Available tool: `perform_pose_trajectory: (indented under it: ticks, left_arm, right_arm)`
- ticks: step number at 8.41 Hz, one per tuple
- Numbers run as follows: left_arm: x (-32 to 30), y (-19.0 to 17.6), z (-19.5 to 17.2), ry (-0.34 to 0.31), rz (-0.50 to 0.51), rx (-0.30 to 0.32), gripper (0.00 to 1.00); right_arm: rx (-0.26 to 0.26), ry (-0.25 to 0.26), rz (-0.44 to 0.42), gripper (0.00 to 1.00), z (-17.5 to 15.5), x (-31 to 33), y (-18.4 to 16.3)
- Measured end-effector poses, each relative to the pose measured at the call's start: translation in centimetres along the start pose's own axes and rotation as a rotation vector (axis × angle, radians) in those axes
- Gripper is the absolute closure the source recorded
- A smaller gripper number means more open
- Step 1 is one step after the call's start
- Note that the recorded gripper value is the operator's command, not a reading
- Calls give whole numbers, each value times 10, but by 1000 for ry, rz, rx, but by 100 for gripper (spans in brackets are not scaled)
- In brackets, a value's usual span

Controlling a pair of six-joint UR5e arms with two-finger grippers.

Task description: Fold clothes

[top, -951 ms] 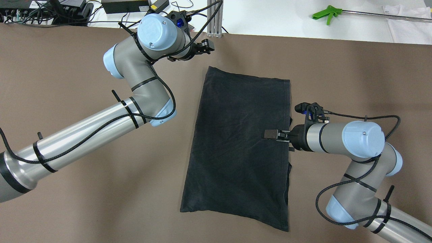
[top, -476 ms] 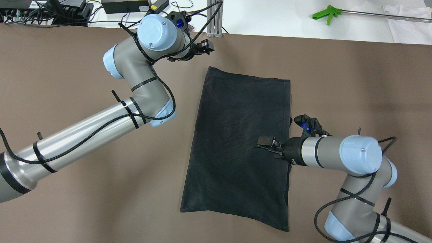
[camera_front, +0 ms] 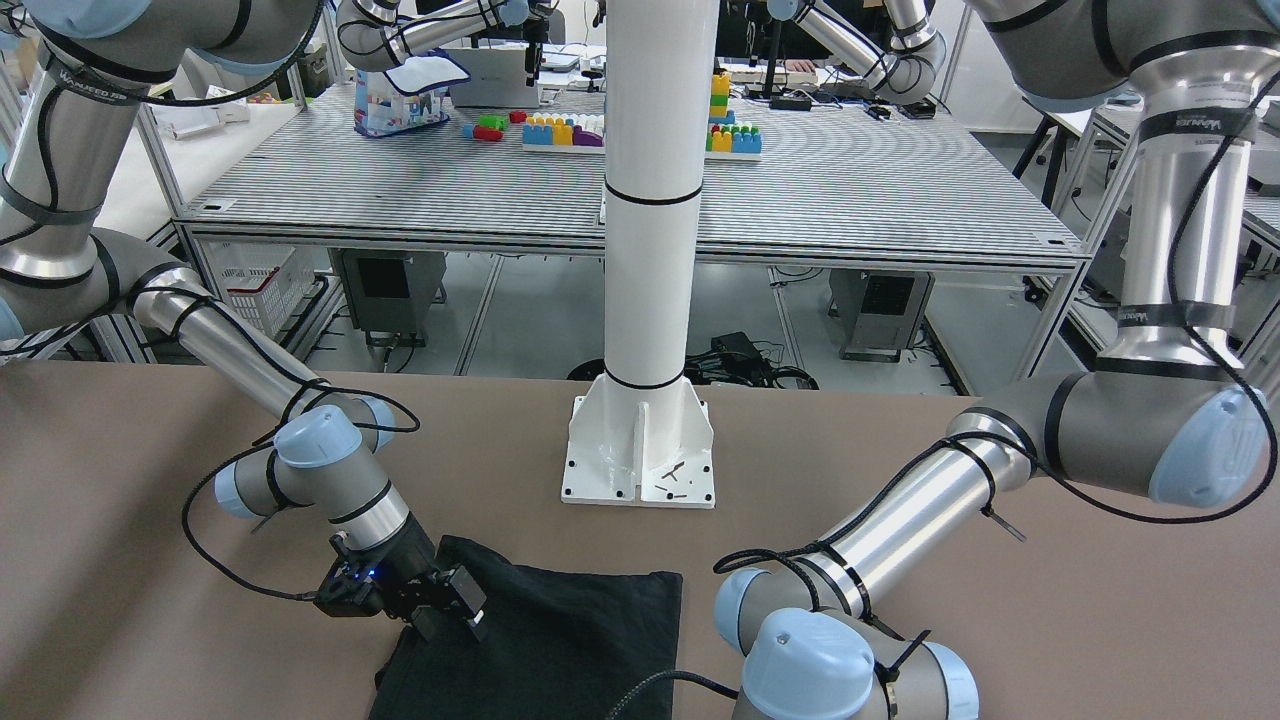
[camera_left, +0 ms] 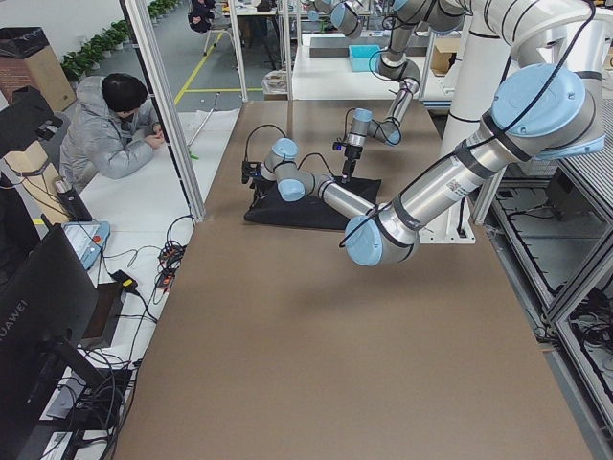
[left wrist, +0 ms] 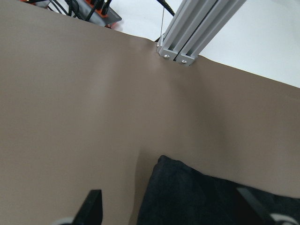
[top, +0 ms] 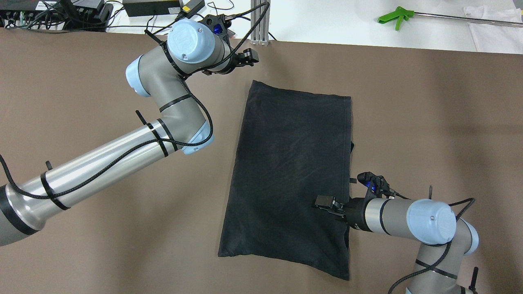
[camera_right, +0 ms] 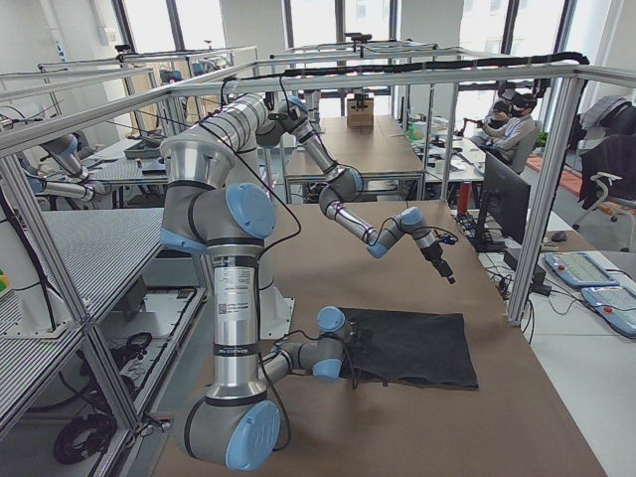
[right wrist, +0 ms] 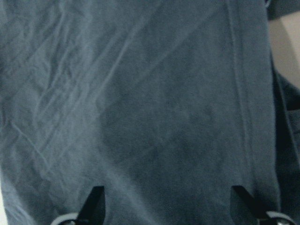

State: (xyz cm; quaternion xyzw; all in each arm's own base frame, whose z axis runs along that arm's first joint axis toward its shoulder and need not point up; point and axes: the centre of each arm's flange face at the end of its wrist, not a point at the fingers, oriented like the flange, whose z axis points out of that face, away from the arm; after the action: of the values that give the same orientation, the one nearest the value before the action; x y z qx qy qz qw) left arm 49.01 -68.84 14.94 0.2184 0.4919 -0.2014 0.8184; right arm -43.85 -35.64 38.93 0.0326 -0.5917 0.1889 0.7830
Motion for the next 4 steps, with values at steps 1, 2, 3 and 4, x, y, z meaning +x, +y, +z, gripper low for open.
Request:
perform_pose_trajectory:
  ticks: [1, 2, 3, 4]
  left_arm:
    - [0, 0, 0, -1, 0, 4, 0]
    - [1, 0, 0, -2, 0, 6, 0]
    - [1, 0, 0, -1, 0, 7, 0]
    - [1, 0, 0, -2, 0, 9, 0]
  right_arm:
    - [-4, 21, 1, 6, 7, 14, 3]
    - [-7, 37, 1, 6, 11, 24, 5]
    - [-10, 45, 0, 6, 14, 29, 6]
    - [-13, 43, -1, 6, 14, 29, 8]
